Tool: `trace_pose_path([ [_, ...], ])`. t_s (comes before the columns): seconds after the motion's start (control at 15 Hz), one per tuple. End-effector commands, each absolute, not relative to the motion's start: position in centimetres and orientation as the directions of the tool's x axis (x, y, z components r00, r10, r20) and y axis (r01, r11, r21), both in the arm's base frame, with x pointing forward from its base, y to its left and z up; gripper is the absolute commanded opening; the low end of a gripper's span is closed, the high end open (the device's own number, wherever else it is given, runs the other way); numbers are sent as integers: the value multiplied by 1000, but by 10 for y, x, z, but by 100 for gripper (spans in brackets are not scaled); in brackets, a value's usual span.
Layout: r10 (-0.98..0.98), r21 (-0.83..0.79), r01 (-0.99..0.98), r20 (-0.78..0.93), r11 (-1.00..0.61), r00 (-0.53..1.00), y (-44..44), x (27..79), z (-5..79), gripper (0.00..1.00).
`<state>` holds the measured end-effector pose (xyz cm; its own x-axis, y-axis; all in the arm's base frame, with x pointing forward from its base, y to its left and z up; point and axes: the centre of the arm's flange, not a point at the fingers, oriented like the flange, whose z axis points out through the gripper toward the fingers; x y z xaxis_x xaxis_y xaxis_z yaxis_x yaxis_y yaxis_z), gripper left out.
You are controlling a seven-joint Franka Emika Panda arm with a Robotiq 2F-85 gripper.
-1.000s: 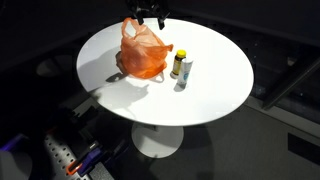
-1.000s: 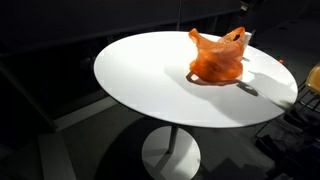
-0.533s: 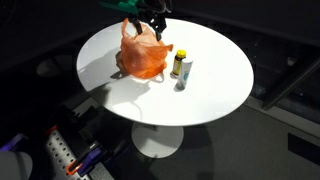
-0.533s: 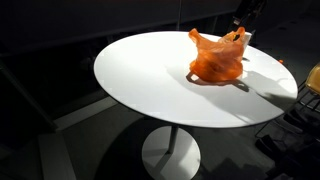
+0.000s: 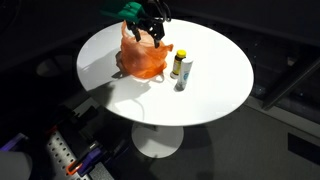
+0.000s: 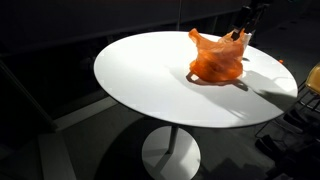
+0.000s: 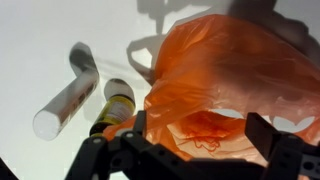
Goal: Remove the blue and white packet from the plastic bag
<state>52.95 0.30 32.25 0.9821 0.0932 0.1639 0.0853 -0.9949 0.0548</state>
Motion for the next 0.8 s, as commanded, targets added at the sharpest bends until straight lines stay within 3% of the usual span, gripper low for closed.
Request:
trace_pose_path([
  [0.0, 124, 51, 117, 180, -992, 976, 2, 532, 317, 100],
  [0.73, 220, 78, 206, 281, -975, 934, 17, 548, 328, 100],
])
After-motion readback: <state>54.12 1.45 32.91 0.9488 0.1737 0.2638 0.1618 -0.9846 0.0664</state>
